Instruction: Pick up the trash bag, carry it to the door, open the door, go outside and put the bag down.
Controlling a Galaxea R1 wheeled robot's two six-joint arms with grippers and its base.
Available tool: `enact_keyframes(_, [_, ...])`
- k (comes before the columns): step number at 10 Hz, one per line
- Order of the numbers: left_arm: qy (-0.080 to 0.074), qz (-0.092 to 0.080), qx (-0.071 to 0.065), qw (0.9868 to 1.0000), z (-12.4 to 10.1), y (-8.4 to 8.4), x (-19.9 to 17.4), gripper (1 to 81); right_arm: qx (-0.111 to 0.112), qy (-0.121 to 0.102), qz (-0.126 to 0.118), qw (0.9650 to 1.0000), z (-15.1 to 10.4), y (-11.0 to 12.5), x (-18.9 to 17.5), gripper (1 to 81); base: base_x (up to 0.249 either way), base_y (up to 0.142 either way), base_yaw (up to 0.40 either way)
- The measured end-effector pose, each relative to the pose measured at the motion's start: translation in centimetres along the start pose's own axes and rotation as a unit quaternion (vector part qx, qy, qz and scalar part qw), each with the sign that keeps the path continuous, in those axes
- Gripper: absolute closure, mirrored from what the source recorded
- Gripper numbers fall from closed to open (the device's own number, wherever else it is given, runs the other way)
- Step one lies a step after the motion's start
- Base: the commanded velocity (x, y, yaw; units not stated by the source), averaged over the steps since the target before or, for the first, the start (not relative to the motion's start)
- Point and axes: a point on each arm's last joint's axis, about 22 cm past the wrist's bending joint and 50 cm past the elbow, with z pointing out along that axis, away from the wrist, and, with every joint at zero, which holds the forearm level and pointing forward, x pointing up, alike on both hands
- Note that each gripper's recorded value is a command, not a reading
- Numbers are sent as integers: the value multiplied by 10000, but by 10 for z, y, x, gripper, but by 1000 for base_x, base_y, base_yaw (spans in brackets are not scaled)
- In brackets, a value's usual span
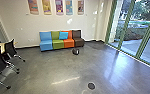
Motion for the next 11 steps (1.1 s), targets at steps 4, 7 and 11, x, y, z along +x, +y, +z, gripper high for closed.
enact_keyframes(4, [13,6,0,10000,0,0,2,10,52,-35,14,10000,2,-7,-7,10,169,0,0])
enact_keyframes(7, [1,5,-2,10000,0,0,1,10,61,-75,30,9999,2,-8,-13,10,171,0,0])
enact_keyframes(11, [0,4,-16,10000,1,3,1,10,61,-71,26,10000,2,-8,-12,10,171,0,0])
